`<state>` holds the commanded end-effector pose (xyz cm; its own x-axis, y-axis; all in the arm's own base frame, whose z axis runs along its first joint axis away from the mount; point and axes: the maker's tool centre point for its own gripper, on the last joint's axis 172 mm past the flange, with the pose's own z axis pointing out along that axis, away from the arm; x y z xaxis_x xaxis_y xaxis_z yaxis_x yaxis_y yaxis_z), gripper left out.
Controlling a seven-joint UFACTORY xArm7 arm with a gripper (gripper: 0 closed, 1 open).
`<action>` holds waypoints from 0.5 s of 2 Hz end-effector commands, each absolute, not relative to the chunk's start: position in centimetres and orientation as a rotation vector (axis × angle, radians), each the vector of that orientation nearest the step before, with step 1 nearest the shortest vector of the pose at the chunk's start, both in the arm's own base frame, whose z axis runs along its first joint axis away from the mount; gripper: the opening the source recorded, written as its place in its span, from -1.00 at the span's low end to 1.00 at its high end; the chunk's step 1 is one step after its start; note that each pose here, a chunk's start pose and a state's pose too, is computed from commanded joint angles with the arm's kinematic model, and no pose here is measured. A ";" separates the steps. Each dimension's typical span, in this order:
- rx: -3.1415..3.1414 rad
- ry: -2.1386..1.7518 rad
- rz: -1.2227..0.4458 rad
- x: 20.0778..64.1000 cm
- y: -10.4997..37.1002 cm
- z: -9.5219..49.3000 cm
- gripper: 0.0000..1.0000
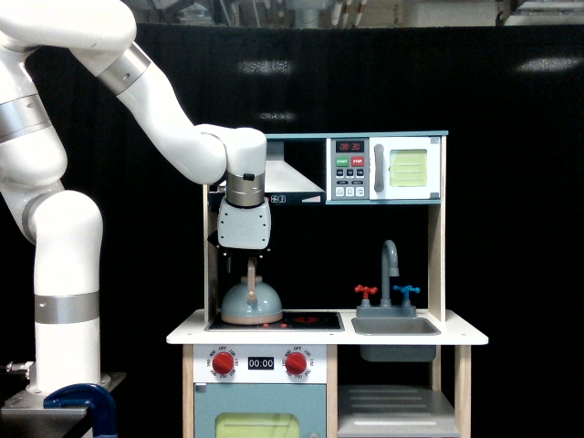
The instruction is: Place the teapot on the stove
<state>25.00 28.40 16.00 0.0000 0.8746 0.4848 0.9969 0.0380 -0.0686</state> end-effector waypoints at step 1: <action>-1.889 -1.928 -0.419 26.4 26.4 17.9 1.00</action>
